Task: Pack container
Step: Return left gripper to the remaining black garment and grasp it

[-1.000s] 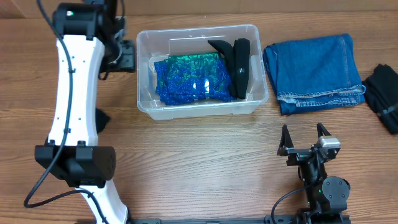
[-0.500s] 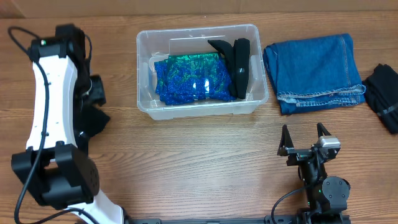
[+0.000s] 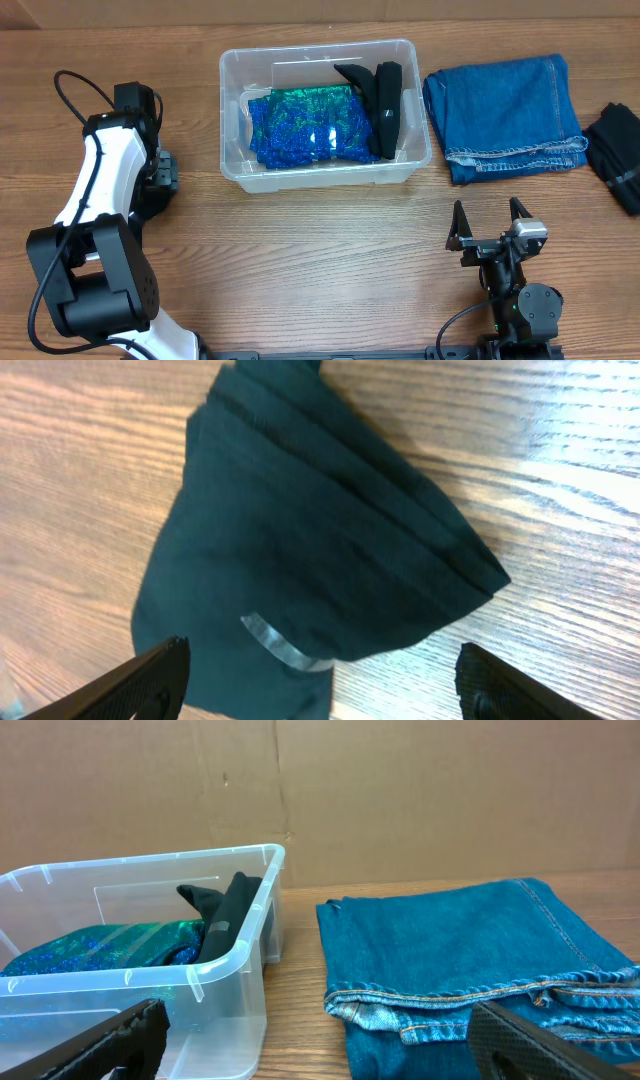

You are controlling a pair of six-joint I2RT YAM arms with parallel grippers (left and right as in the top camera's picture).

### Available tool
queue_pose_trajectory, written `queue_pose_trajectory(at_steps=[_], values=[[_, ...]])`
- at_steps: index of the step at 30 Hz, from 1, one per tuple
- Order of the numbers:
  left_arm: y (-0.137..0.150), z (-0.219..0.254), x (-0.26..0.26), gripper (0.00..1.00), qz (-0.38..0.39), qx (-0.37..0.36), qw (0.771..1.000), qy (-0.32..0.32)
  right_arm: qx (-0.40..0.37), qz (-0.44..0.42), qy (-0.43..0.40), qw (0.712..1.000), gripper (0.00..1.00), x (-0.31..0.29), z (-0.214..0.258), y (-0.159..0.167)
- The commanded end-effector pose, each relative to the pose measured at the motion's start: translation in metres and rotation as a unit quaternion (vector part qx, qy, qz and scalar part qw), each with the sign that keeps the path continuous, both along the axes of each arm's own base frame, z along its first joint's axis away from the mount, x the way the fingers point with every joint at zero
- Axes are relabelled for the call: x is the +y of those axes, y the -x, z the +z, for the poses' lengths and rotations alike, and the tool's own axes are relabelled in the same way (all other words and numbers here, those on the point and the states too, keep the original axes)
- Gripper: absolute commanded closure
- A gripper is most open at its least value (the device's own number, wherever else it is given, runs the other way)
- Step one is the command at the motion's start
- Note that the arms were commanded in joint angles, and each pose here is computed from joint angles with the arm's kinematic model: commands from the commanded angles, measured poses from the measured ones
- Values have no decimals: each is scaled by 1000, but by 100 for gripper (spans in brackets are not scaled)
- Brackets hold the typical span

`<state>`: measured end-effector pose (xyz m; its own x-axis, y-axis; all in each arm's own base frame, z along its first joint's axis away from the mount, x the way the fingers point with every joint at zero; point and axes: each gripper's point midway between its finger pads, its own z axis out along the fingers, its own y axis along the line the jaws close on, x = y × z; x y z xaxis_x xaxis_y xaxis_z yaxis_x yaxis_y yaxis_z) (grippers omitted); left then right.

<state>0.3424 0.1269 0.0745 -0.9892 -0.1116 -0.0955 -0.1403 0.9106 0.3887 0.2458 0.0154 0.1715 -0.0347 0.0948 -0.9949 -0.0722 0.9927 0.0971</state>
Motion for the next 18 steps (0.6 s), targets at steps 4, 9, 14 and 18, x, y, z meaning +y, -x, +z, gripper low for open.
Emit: queue_pose_trajectory(at_steps=[4, 9, 14, 18], values=[[-2, 2, 3, 15, -46, 7, 999, -2, -1, -2, 2, 1000, 0, -1, -2, 0], [9, -18, -3, 18, -60, 24, 998, 11, -1, -2, 2, 1000, 0, -1, -2, 0], [13, -33, -3, 19, -61, 21, 998, 10, -1, -2, 2, 1000, 0, -1, -2, 0], [18, -46, -4, 22, -61, 19, 998, 10, -1, -2, 2, 1000, 0, -1, -2, 0]])
